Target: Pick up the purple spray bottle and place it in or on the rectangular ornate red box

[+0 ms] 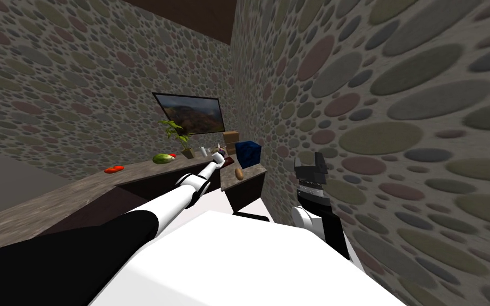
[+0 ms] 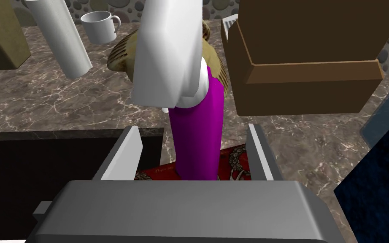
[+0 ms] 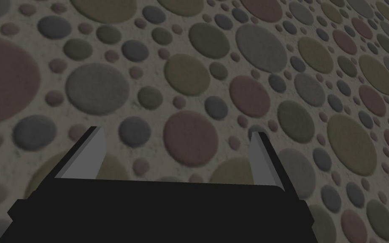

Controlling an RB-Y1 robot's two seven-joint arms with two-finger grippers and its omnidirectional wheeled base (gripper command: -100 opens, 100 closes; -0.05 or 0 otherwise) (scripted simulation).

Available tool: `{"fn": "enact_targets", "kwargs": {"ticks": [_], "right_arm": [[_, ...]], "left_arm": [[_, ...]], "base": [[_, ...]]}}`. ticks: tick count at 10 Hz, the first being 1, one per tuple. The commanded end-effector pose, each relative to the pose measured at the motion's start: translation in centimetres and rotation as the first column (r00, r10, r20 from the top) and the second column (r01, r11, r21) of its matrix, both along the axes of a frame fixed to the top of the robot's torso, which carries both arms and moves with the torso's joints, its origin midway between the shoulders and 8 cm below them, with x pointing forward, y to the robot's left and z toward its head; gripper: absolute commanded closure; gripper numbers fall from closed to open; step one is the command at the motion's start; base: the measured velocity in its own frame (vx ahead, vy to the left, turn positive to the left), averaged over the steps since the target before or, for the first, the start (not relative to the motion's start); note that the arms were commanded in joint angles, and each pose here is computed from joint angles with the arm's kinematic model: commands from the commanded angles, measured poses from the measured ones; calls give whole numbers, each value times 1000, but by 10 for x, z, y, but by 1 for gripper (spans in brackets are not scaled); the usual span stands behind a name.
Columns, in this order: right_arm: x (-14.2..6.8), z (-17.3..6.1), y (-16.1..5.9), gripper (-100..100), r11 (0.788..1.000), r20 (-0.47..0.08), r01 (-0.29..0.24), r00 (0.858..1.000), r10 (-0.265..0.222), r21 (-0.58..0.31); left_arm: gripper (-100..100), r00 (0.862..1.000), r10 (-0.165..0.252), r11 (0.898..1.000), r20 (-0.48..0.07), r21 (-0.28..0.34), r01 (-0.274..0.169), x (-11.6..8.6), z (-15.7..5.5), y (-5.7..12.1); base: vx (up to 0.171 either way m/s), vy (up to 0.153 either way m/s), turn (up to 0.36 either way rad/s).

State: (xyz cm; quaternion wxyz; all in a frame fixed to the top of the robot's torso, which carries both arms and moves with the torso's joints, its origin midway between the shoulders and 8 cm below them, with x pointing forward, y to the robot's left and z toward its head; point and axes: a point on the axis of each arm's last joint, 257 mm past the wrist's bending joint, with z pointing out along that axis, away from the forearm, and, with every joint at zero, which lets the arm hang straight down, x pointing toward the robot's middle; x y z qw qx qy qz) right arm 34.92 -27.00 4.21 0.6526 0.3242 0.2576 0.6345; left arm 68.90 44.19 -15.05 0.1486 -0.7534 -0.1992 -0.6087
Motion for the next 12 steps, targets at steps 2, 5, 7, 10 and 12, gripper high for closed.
{"fn": "enact_targets", "kwargs": {"ticks": [2,5,7,10,12], "right_arm": [[0,0,0,0,1000,0,0,1000,0,0],[0,0,0,0,1000,0,0,1000,0,0],[0,0,0,0,1000,0,0,1000,0,0],[0,0,0,0,1000,0,0,1000,0,0],[0,0,0,0,1000,0,0,1000,0,0]], "left_arm": [[-100,1000,0,1000,0,0,0,0,0,0],[0,1000,0,1000,0,0,0,0,0,0],[-100,1000,2,1000,7,3,-3,4,16,2],[-100,1000,5,1000,16,6,-5,10,40,4],[-100,1000,5,1000,23,9,-5,14,63,6]], "base": [[5,1,0],[0,0,0],[-25,-7,-13],[-23,-7,-9],[-33,-10,-16]]}}
